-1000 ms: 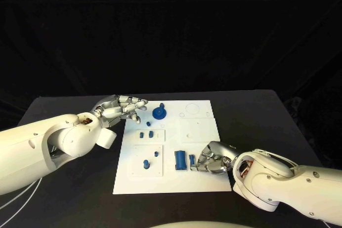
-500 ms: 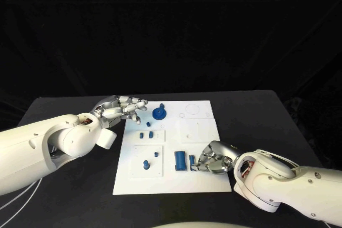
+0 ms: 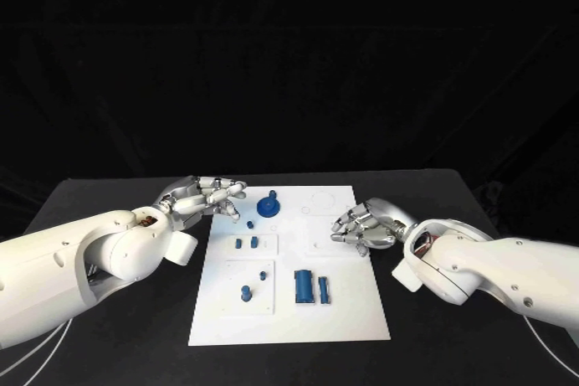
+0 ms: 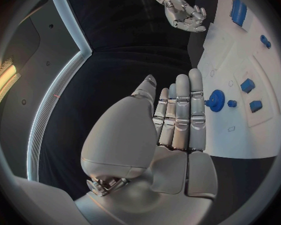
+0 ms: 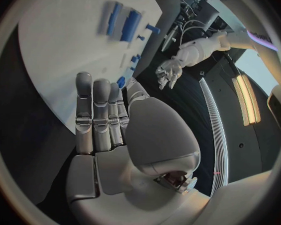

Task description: Assemble the parts on the task board

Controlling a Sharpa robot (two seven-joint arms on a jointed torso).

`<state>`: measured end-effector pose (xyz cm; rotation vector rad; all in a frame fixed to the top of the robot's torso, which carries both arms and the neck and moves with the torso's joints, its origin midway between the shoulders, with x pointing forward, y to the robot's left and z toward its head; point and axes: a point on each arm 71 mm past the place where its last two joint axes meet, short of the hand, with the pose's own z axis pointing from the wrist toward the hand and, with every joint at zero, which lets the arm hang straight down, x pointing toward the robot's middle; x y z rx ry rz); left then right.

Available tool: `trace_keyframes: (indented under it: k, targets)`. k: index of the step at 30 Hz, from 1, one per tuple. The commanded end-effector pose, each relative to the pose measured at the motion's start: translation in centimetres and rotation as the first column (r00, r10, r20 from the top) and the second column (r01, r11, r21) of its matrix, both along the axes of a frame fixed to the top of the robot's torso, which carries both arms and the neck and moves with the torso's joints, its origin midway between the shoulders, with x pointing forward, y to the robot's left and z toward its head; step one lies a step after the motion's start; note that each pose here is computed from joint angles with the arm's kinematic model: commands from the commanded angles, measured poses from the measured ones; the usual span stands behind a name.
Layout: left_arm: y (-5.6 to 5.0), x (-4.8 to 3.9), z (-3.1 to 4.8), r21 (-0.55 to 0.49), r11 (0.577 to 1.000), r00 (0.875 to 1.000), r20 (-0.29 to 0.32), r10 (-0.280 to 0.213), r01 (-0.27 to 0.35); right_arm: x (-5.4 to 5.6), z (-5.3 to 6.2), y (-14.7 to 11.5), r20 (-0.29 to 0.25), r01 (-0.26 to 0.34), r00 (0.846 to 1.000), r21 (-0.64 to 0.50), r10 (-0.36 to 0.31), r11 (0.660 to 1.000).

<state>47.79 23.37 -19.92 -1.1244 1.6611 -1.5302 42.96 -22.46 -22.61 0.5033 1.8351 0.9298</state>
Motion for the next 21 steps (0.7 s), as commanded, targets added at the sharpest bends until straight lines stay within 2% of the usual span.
trace_keyframes:
  k: [1, 7, 13, 17, 21]
  targets:
    - [0.4, 0.6, -0.23, -0.041, 0.994, 0.995, 0.023, 0.1, -0.1, 2.1, 0.7, -0.2, -0.041, 0.022, 0.999, 0.304, -0.01, 0.953]
    - [0.9, 1.76, -1.54, -0.062, 0.978, 0.979, 0.032, 0.202, -0.2, 6.6, 0.8, -0.4, -0.044, 0.091, 0.996, 0.432, -0.08, 0.897]
    - [1.1, 2.94, -2.77, -0.062, 0.958, 0.959, 0.037, 0.283, -0.28, 9.3, 0.4, -0.6, -0.037, 0.136, 0.99, 0.48, -0.135, 0.867]
    - [1.1, 3.29, -3.09, -0.06, 0.95, 0.95, 0.041, 0.309, -0.307, 10.4, 0.2, -1.0, -0.033, 0.165, 0.985, 0.495, -0.171, 0.853]
    - [1.0, 3.44, -3.19, -0.057, 0.946, 0.946, 0.044, 0.322, -0.319, 10.7, 0.2, -1.1, -0.029, 0.174, 0.982, 0.505, -0.185, 0.845]
